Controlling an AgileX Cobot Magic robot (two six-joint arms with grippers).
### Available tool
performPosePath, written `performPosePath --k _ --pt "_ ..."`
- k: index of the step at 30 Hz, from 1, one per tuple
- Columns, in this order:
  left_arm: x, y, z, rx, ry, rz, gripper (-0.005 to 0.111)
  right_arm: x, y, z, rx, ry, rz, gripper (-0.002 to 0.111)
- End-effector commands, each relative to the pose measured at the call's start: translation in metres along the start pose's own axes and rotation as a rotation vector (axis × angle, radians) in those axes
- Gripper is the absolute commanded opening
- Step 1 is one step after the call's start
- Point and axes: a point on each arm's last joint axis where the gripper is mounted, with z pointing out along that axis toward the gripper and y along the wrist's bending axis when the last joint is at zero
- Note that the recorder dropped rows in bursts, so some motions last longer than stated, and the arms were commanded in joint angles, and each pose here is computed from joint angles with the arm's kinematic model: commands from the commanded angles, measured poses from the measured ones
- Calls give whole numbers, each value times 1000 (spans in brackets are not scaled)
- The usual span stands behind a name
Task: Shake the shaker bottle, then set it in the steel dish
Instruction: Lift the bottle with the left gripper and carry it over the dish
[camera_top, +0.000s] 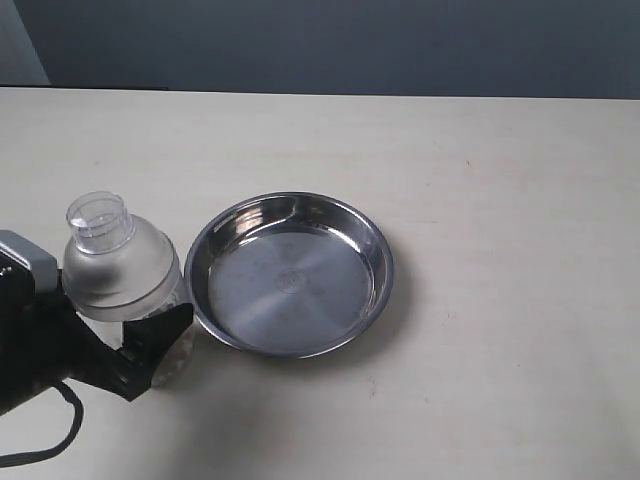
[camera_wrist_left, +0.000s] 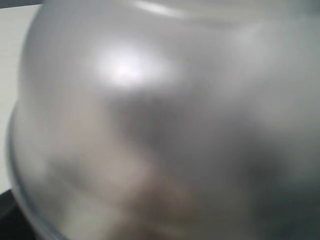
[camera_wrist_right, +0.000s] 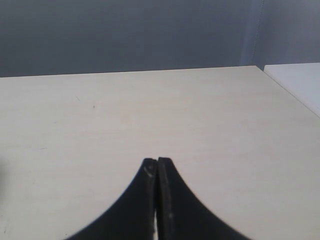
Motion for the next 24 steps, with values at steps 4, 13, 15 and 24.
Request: performPosePath --k 4,13,15,24 --pt "3 -1 0 4 33 -20 0 -1 0 0 4 -17 0 -1" --pt "-8 4 -2 -54 -62 -35 0 -1 0 0 4 -17 0 -1" --pt "-21 6 -8 -94 -156 -89 0 -1 0 0 4 -17 0 -1" --pt "-100 -2 -6 -28 -210 -160 0 -1 0 0 4 -17 0 -1"
